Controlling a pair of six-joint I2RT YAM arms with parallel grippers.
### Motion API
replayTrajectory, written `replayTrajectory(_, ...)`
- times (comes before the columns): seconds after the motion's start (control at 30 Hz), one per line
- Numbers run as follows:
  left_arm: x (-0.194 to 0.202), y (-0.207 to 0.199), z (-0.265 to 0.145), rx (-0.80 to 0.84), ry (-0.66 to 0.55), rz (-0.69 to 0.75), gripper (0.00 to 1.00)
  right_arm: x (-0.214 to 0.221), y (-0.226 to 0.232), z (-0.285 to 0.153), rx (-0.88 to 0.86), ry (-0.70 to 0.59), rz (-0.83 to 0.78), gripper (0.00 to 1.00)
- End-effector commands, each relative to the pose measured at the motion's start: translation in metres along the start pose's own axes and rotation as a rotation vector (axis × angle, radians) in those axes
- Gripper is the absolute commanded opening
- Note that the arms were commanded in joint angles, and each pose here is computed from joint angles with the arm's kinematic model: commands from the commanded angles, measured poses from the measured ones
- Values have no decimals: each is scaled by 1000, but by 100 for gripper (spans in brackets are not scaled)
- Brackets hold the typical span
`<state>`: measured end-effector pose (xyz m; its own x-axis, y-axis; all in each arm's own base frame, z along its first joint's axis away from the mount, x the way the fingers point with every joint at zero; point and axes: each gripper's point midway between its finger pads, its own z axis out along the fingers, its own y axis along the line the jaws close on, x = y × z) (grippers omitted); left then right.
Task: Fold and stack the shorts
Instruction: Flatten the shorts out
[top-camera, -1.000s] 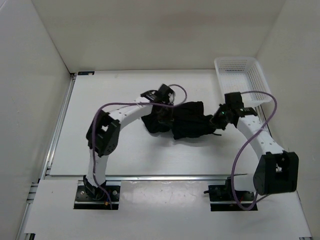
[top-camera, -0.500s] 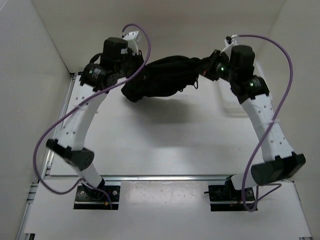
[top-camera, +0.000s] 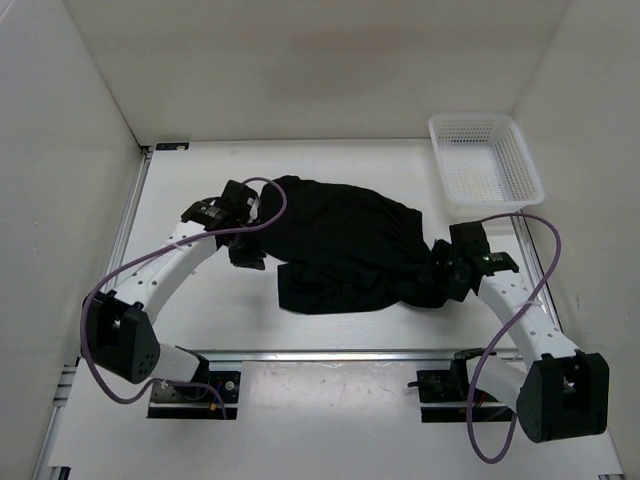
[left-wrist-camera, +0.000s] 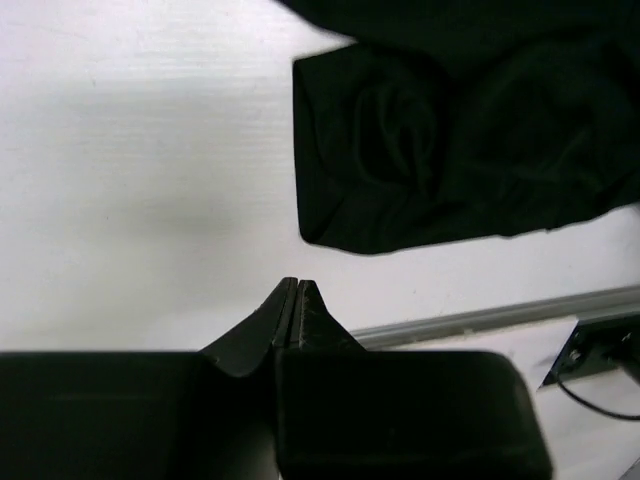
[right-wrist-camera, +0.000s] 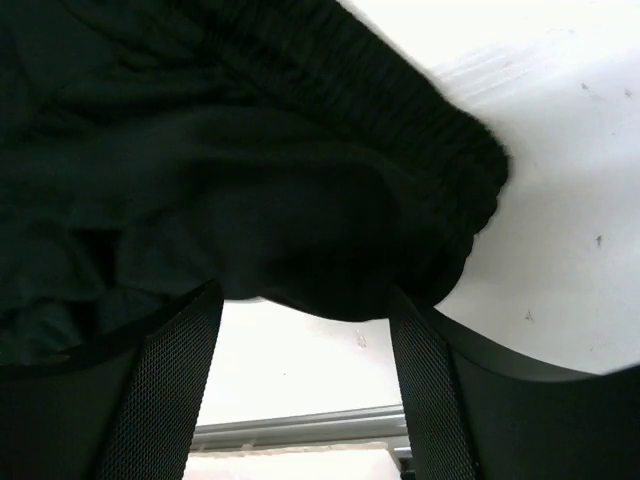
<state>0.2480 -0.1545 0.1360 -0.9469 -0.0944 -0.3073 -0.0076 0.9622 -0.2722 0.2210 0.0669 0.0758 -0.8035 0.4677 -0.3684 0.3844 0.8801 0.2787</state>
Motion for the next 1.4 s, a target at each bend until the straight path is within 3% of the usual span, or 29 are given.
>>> replayTrajectory(0.0,-17,-8,-1,15,-69,-51,10,-20,10,-14,-52,-79,47,72)
replayTrajectory(0.1,3,-13,15,-6,1,-70,12,-15,3,-14,-31,-49,89,72)
replayTrajectory(0.23,35,-33,35,69,100,-64,32,-8,-20,-14,41,-8,174,81)
replayTrajectory(0.43,54,-84,56,106,165,34,47,7,-35,-22,30,-15,255,77)
replayTrajectory(0.57,66,-114,74,115,233,98,51,18,-32,-16,13,28,294,73)
replayTrajectory(0.73,68,-119,106,80,269,83,58,17,-26,-4,-38,53,340,73)
replayTrajectory(0.83,64,-122,119,67,267,83,58,20,-26,8,-35,78,352,73)
replayTrajectory(0.93,49,-132,123,84,247,87,42,14,-22,21,-52,70,350,50)
replayTrajectory(0.97,46,-130,126,82,245,89,35,6,-21,26,-57,45,347,31)
replayTrajectory(1.0,46,-130,126,82,245,89,13,0,-18,27,-68,31,334,21)
replayTrajectory(1.1,26,-124,121,91,211,58,10,-23,-12,28,-55,8,305,1)
replayTrajectory(1.23,-18,-97,99,83,125,12,10,-71,41,17,-146,-35,216,0)
replayTrajectory(1.33,-74,-73,58,64,13,-10,10,-102,80,9,-200,-72,163,0)
replayTrajectory(1.37,-116,-68,27,74,-93,-35,10,-136,111,-17,-272,-140,130,0)
